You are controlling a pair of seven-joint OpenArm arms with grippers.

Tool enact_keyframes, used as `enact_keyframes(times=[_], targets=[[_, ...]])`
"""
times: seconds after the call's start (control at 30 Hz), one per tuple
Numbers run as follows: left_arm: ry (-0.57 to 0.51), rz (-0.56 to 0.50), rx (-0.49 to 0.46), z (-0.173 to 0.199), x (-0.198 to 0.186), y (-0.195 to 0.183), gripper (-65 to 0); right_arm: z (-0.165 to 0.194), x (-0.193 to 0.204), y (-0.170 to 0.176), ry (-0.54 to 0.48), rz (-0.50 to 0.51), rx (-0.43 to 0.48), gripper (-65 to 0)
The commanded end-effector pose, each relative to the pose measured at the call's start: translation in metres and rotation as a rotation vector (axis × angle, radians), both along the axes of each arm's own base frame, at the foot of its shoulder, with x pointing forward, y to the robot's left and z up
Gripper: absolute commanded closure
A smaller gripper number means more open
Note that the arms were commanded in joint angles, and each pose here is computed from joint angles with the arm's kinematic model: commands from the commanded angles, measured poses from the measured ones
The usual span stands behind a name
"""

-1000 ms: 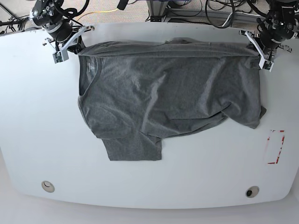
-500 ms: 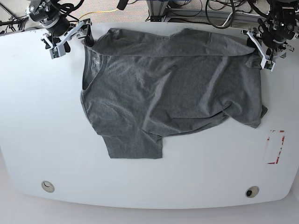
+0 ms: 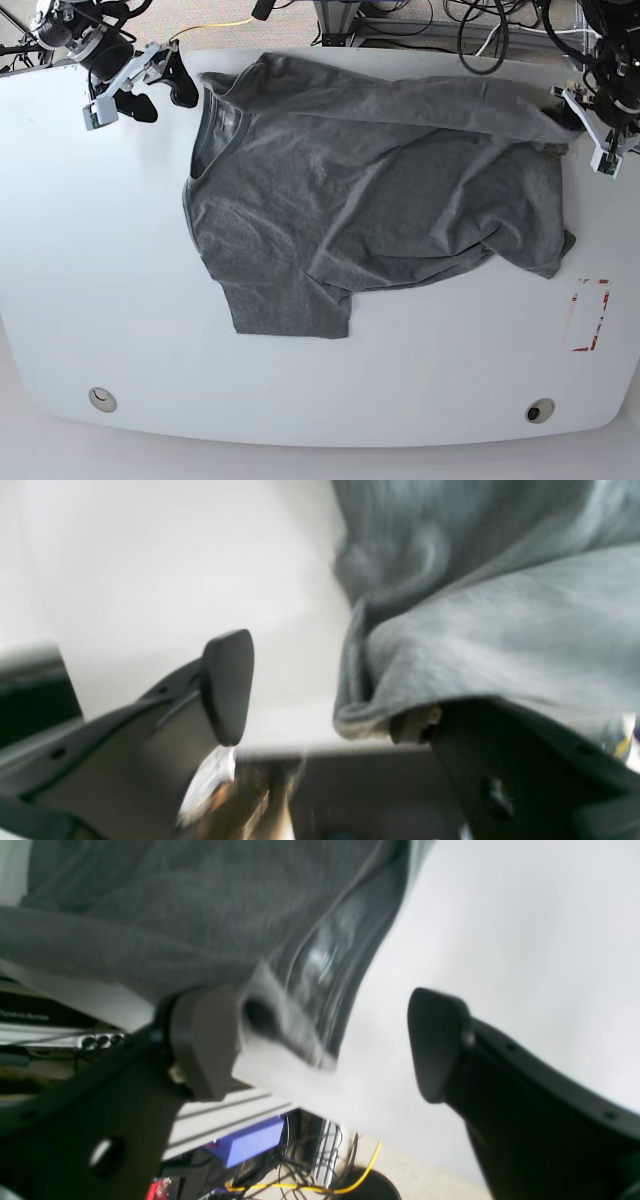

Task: Fold the T-shirt properly
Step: 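Open both grippers and release the shirt shoulders, then grasp the shirt collar edge with the right gripper and pull it outward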

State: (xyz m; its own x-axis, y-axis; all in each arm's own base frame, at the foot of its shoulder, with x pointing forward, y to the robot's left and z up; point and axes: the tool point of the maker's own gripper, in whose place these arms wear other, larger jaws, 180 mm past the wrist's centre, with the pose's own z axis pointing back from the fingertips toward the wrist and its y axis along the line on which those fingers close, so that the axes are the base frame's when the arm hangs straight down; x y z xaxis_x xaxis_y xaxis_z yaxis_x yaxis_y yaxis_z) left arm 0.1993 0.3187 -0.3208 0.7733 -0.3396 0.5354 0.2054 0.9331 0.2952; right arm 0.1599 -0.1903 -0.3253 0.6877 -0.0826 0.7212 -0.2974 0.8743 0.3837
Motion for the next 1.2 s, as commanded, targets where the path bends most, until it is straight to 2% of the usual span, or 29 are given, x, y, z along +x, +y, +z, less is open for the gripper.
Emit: enact_keyframes(times=[0.0, 0.07, 0.23, 0.3, 0.43, 0.63, 0.77, 0.9, 1.0, 1.17], targets=[[-0.062, -0.013, 0.018, 0.016, 0.014, 0.003, -37.8, 0.011, 0.015, 0.006, -0.046, 0.024, 0.006, -39.8], [-0.091, -0.03, 0.01, 0.022, 0.026, -0.003, -37.8, 0.011, 0.029, 0.014, -0.055, 0.049, 0.003, -34.6], [-0.033, -0.043, 0.039, 0.023, 0.034, -0.004, -37.8, 0.001, 0.056, 0.037, -0.036, 0.157, -0.078, -24.6], [0.003, -0.076, 0.068, 0.022, 0.03, -0.002, -37.8, -0.005, 0.061, 0.048, -0.028, 0.202, -0.108, -22.8], [0.019, -0.007, 0.119, 0.031, 0.019, 0.026, -37.8, -0.015, 0.072, 0.072, -0.024, 0.281, -0.178, -20.9], [0.097, 0.015, 0.15, 0.023, -0.011, 0.042, -37.8, -0.028, 0.081, 0.085, -0.004, 0.302, -0.286, -20.1], [0.115, -0.006, 0.112, 0.017, -0.017, 0.035, -37.8, -0.036, 0.084, 0.102, 0.008, 0.347, -0.32, -20.1], [0.109, -0.069, 0.01, 0.01, -0.019, 0.011, -37.8, -0.045, 0.085, 0.116, 0.029, 0.366, -0.313, -20.1], [0.073, -0.107, -0.071, 0.015, -0.014, -0.003, -37.8, -0.049, 0.086, 0.119, 0.033, 0.36, -0.29, -20.1], [-0.042, -0.082, -0.072, 0.039, 0.011, 0.005, -37.8, -0.049, 0.09, 0.12, 0.022, 0.354, -0.283, -20.1]])
